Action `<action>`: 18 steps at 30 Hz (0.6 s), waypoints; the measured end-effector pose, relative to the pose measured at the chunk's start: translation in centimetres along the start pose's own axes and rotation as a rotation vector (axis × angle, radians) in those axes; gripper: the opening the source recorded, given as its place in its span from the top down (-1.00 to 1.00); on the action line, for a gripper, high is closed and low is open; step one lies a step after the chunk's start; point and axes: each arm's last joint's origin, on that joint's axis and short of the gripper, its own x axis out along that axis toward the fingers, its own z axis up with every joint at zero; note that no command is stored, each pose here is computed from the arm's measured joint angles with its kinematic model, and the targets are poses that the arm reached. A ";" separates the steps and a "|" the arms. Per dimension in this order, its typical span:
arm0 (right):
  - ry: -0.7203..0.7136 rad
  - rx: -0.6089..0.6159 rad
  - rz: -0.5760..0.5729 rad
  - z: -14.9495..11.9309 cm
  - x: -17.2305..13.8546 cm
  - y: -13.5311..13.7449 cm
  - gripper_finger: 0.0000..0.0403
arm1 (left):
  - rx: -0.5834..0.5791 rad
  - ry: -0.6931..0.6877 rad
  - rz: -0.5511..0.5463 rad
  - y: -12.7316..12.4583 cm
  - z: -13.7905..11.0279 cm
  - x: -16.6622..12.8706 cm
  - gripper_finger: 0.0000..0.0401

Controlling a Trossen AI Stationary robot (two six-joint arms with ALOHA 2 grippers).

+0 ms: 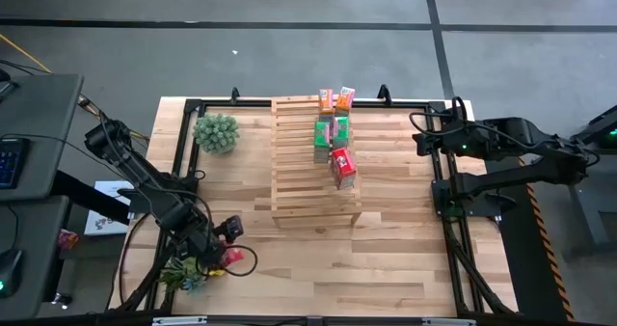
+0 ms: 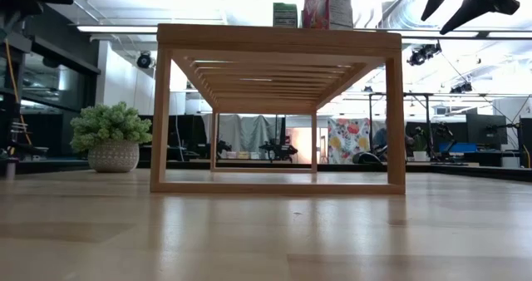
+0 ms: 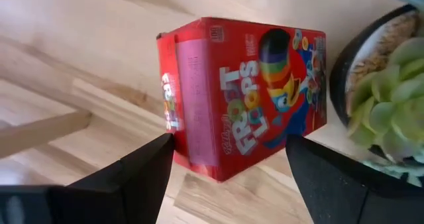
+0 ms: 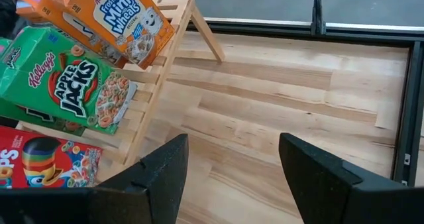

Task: Stack cereal on shelf
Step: Put the red cereal box on the shelf aligned with the other red cereal box

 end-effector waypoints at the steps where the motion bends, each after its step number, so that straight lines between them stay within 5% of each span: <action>1: 0.000 0.001 0.000 0.0 0.0 0.0 -0.14 | -0.016 0.002 0.001 0.0 0.0 0.0 -0.42; 18: -0.004 0.000 -0.002 0.0 0.0 0.0 -0.14 | -0.185 0.010 0.052 0.0 0.1 -0.2 -0.42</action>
